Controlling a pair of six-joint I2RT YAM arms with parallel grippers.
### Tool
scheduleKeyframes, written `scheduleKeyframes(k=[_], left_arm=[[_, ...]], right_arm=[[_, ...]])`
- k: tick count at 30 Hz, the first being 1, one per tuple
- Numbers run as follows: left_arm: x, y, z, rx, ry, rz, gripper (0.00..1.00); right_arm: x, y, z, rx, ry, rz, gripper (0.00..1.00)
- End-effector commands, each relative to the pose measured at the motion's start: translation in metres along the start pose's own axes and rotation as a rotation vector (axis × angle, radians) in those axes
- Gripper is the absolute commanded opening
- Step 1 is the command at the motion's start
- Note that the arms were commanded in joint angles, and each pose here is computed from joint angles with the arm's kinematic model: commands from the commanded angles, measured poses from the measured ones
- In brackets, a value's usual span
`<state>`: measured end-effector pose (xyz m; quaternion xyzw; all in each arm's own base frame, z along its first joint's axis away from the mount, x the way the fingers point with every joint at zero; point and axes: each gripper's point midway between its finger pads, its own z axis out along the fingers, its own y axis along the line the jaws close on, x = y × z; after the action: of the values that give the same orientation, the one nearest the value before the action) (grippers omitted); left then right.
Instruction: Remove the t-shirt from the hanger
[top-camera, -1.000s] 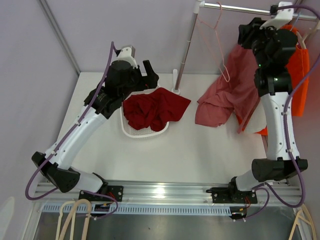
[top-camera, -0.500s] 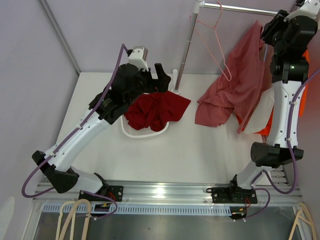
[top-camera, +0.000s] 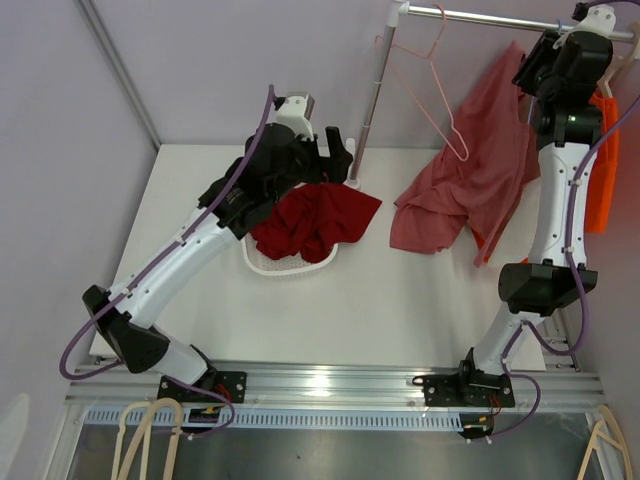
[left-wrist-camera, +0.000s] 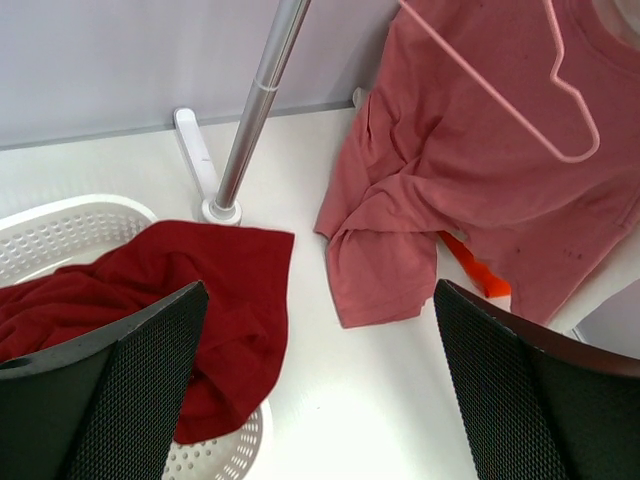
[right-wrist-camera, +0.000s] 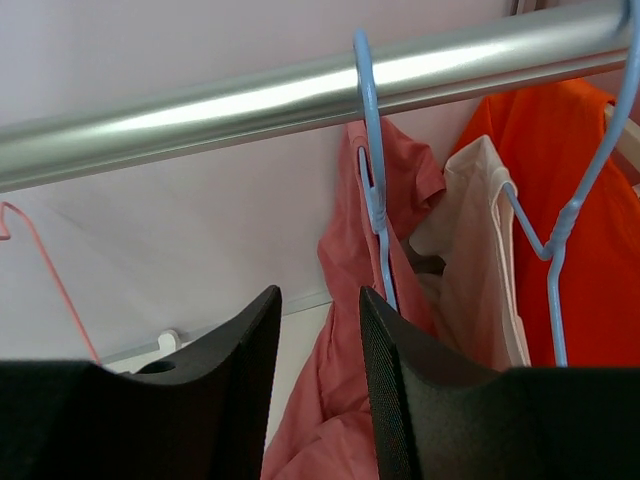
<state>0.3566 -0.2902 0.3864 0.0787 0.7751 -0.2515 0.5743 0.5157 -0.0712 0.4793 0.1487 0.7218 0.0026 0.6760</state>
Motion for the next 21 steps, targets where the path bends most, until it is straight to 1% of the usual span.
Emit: scheduleKeyframes(k=[1,2,3,5,6,11,14,16,17,21], left_arm=[[-0.032,-0.015,0.003,0.04,-0.083,0.02,0.99],[-0.033,-0.015,0.005,0.038,-0.084,0.024,0.99],[-0.037,-0.016,0.005,0.038,-0.092,0.026,0.99],[-0.038,-0.017,0.007,0.036,-0.092,0.027,1.0],[-0.039,-0.017,0.006,0.037,-0.095,0.027,0.99],[-0.041,-0.019,0.007,0.045,-0.103,0.023,1.0],[-0.039,-0.022,0.009,0.055,-0.099,0.021,1.0],[-0.038,-0.023,0.009,0.054,-0.097,0.023,0.99],[-0.037,-0.022,0.008,0.049,-0.097,0.027,1.0],[-0.034,-0.021,0.009,0.046,-0.089,0.029,0.99]], right_arm=[[-0.016,-0.003,0.009,0.01,-0.064,0.001,0.42],[-0.015,-0.004,0.011,0.014,-0.063,-0.003,0.43],[-0.008,-0.006,0.017,0.02,-0.049,-0.008,0.46],[-0.006,-0.007,0.016,0.024,-0.029,-0.017,0.52],[-0.007,-0.008,0.014,0.024,-0.029,-0.02,0.52],[-0.006,-0.012,0.004,0.033,-0.023,-0.027,0.53],[-0.01,-0.008,-0.007,0.009,-0.018,-0.023,0.53],[-0.013,-0.006,-0.013,-0.005,-0.026,-0.022,0.53],[-0.021,-0.004,-0.021,-0.011,-0.048,-0.02,0.53],[-0.025,-0.007,-0.03,0.006,-0.052,-0.025,0.53]])
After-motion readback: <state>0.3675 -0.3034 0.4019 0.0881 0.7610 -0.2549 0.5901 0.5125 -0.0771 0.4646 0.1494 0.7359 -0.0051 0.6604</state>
